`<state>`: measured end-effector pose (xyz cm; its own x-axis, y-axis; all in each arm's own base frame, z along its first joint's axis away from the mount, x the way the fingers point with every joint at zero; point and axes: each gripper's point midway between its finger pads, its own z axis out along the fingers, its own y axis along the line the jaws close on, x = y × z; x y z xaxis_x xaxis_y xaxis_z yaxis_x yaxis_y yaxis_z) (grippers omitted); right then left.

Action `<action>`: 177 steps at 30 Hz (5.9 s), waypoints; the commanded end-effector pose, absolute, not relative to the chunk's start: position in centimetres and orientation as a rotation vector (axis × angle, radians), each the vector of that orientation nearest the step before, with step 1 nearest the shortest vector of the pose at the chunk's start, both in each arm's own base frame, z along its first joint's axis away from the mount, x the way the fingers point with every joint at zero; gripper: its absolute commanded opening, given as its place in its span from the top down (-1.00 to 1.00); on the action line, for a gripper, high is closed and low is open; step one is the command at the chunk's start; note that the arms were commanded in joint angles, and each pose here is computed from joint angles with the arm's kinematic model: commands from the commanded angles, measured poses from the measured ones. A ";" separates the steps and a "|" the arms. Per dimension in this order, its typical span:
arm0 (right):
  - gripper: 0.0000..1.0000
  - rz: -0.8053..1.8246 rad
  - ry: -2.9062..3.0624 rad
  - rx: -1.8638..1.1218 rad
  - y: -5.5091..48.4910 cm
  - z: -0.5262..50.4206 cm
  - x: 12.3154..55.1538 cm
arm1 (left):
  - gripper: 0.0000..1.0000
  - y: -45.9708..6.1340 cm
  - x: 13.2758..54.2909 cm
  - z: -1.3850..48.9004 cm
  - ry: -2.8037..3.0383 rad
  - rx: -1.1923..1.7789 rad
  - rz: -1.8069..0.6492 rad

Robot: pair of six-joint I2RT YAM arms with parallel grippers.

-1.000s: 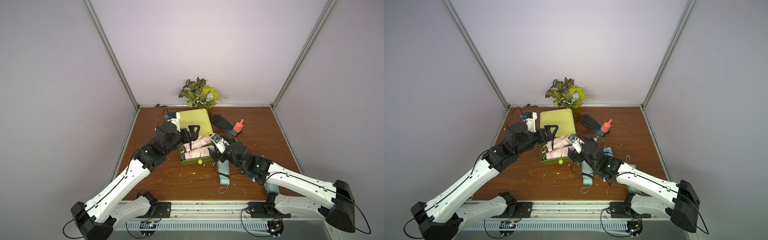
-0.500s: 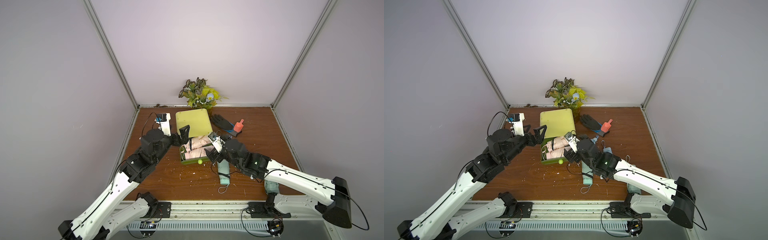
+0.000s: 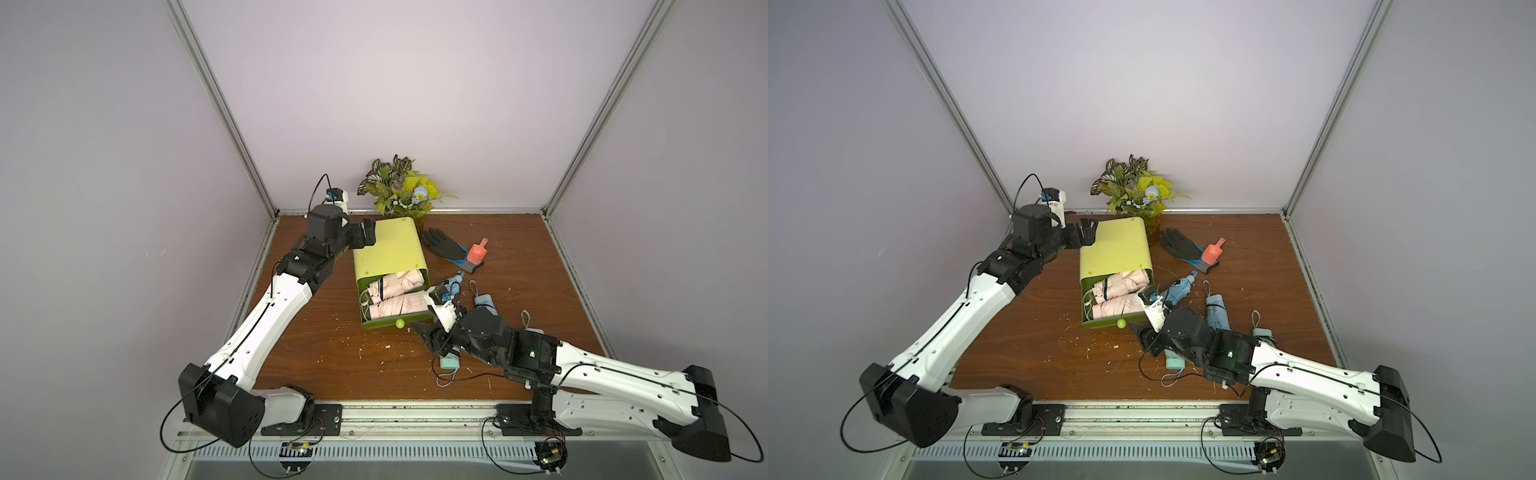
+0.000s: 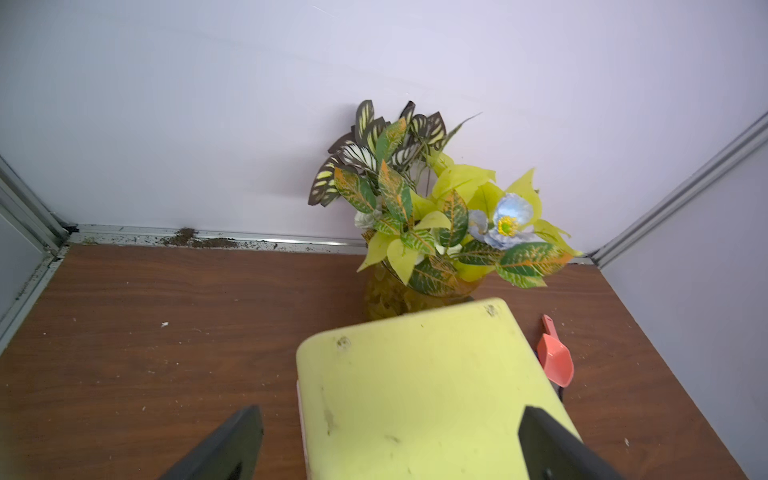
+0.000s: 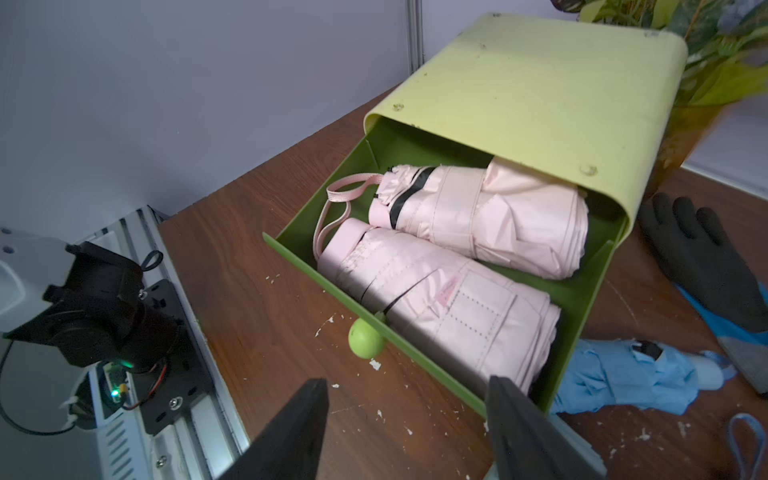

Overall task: Place the umbrella in the drawer by color
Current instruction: Adjust the umbrella in the drawer, then close the drawer in the storage box, then open the drawer in the storage box.

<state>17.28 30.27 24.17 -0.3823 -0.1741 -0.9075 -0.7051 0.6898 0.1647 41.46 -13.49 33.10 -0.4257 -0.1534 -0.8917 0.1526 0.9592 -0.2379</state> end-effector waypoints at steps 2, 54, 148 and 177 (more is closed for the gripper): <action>-0.21 0.911 1.883 -0.431 30.9 25.1 17.3 | -1.00 -12.9 43.7 31.5 2.031 0.047 -0.321; -0.08 0.695 1.671 -0.198 38.9 26.0 28.9 | -1.00 -14.0 42.9 25.4 2.180 0.054 -0.556; 0.70 1.149 1.678 0.215 38.8 17.4 30.2 | -1.00 -11.4 30.3 18.5 1.920 -0.306 -0.788; 0.65 1.162 1.851 -0.014 37.5 16.2 19.7 | -1.00 -11.5 30.2 18.7 1.924 -0.311 -0.780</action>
